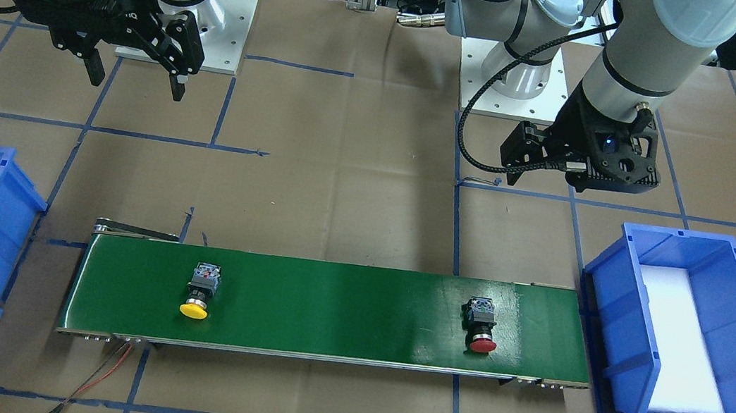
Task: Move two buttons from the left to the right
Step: 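Raise the left gripper above the conveyor end nearest the bin, then lower the right gripper onto the yellow button at the belt's end and grasp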
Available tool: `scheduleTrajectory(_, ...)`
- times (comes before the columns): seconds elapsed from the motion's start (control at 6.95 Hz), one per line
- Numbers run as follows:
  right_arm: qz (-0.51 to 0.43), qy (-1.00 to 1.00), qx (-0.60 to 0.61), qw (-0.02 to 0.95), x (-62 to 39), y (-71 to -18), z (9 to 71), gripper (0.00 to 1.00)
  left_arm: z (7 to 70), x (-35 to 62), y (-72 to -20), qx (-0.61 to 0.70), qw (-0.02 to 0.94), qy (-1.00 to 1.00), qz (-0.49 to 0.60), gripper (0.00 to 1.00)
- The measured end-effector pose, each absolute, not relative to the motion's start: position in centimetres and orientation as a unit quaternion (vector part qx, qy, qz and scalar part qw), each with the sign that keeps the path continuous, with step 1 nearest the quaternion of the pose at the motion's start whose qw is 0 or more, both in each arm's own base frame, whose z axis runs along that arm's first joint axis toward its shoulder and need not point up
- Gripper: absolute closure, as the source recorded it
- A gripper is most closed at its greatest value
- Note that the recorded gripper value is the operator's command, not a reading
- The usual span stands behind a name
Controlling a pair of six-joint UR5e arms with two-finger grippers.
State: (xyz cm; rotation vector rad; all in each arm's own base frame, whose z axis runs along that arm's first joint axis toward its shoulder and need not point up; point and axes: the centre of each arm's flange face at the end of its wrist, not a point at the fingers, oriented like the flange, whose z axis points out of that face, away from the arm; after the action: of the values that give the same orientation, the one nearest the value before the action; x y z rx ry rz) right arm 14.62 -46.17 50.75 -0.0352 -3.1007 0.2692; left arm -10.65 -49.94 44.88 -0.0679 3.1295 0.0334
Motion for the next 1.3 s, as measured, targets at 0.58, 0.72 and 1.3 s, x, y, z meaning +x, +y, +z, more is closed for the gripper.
scheduleTrajectory(0.58, 0.088, -0.996, -0.011, 0.015, 14.6, -46.2, 50.8, 0.00, 45.0, -11.1, -50.0, -0.017, 0.005, 1.000, 0.008, 0.00)
scheduleTrajectory(0.72, 0.087, -0.996, -0.011, 0.016, 14.6, -46.2, 50.7, 0.00, 45.1, -11.1, -50.0, -0.016, 0.005, 1.000, 0.006, 0.00)
scheduleTrajectory(1.3, 0.069, -0.997, -0.015, 0.014, 14.4, -51.9, 44.7, 0.00, 45.7, -11.0, -49.8, -0.010, 0.006, 1.000, -0.002, 0.00)
